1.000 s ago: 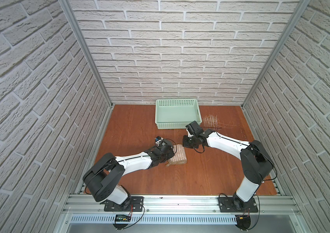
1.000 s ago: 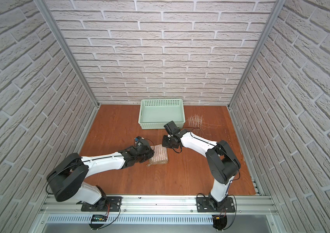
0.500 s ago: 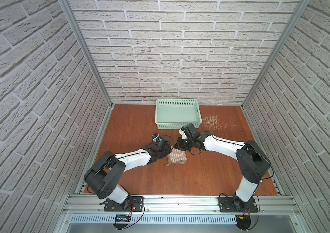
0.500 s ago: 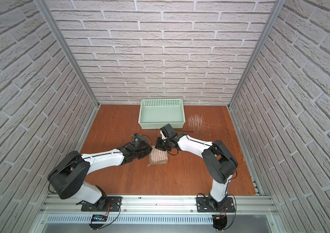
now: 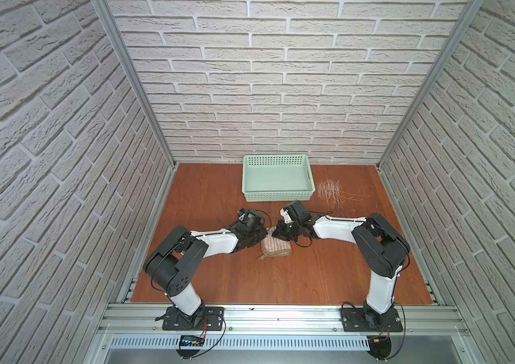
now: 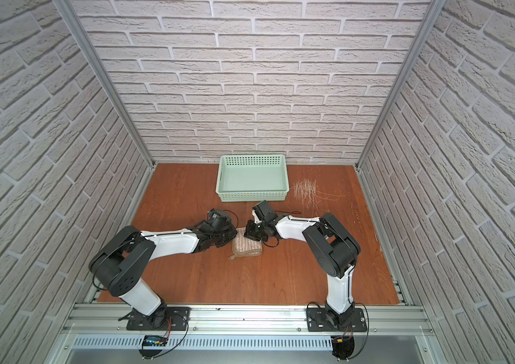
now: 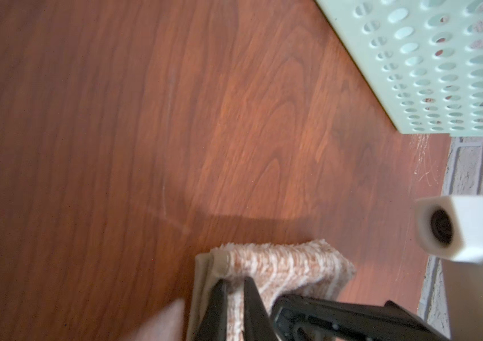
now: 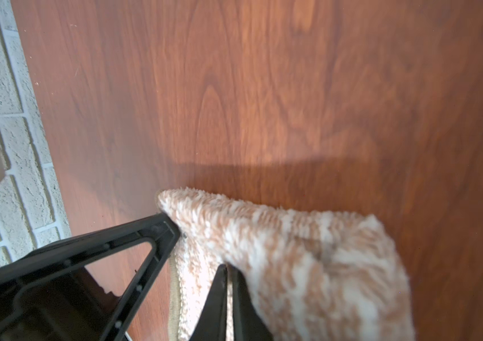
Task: Fold the square dishcloth
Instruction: Smooth out the cleaning item at the center of the board.
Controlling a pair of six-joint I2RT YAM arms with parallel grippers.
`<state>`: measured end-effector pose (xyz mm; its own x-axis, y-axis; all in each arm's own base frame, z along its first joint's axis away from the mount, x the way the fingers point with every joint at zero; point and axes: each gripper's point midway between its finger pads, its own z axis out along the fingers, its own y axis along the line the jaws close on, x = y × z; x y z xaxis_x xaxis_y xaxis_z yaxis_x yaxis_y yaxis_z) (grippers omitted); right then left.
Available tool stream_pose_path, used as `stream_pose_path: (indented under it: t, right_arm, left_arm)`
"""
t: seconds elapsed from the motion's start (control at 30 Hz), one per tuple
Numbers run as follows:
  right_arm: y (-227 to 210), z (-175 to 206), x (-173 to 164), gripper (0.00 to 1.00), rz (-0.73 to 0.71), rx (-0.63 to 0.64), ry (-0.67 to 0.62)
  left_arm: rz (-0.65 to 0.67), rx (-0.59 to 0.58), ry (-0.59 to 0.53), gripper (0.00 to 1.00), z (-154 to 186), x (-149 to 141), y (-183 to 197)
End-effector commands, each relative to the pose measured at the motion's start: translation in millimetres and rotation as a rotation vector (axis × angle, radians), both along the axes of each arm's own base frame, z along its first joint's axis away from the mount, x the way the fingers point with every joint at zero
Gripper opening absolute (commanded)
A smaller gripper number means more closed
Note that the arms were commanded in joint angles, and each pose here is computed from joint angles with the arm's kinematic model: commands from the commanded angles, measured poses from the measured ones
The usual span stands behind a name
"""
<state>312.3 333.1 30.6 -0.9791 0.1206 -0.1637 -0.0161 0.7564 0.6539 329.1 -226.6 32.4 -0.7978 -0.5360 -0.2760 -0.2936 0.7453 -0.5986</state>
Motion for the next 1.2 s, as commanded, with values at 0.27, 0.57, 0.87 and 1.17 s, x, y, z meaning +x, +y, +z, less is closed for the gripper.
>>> stream_pose_path:
  t: [0.27,0.57,0.87,1.17]
  right_arm:
    - [7,17,23,0.11,-0.010,0.151,-0.083]
    - [7,6,38,0.11,-0.032,0.137,-0.084]
    - [-3,-8,50,0.10,-0.067,0.173,-0.060]
    - [-17,3,55,0.10,-0.099,0.217,-0.058]
  left_arm:
    - [0.008,0.013,0.002,0.13,-10,10,2]
    - [0.005,0.016,0.008,0.12,-12,10,1]
    - [0.010,0.034,0.015,0.12,-15,9,5]
    - [0.012,0.040,0.018,0.12,-15,9,6]
